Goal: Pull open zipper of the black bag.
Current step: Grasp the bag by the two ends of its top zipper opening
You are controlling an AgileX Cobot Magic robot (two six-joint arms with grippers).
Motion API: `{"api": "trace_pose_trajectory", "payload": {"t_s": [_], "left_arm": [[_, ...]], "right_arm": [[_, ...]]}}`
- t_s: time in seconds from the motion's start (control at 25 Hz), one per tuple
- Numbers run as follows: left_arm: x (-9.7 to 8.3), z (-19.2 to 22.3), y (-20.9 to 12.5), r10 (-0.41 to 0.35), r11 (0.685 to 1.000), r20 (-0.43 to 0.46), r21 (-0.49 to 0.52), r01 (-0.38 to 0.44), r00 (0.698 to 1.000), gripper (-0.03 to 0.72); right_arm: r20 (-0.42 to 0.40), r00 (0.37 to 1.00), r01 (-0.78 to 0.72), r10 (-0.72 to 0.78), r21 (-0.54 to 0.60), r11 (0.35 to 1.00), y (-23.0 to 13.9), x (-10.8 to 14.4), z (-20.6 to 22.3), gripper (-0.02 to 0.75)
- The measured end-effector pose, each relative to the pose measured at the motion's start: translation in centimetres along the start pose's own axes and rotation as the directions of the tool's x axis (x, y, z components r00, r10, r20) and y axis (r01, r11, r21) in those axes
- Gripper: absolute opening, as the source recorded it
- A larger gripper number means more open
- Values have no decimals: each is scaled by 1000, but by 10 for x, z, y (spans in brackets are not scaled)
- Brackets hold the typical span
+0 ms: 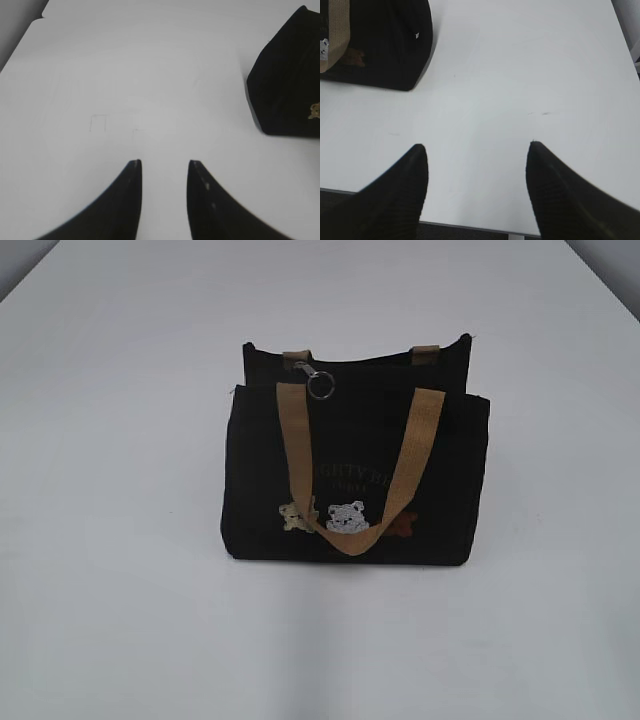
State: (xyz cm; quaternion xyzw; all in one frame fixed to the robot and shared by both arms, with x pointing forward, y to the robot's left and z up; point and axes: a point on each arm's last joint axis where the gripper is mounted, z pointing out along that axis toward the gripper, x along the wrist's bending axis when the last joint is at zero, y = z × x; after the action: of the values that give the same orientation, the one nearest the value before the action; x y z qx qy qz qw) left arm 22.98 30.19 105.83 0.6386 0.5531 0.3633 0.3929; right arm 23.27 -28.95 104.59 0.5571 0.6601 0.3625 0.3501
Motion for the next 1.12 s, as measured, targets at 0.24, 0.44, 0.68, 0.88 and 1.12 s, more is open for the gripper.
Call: {"api": "trace_pose_trajectory", "payload": {"t_s": [0.24,0.44,0.68,0.88,1.12], "left_arm": [[0,0,0,0,1000,0,0,0,1000,235],[0,0,0,0,1000,0,0,0,1000,235],[0,0,0,0,1000,0,0,0,1000,235],[0,0,0,0,1000,0,0,0,1000,221],[-10,14,22,63,998,117,-10,-62,991,221]], "right_arm": [[0,1000,0,0,0,1000,0,0,0,482],[0,1000,0,0,0,1000,0,0,0,482],[0,1000,0,0,0,1000,0,0,0,482],[0,1000,0,0,0,1000,0,0,0,482],[0,1000,0,0,0,1000,0,0,0,482]]}}
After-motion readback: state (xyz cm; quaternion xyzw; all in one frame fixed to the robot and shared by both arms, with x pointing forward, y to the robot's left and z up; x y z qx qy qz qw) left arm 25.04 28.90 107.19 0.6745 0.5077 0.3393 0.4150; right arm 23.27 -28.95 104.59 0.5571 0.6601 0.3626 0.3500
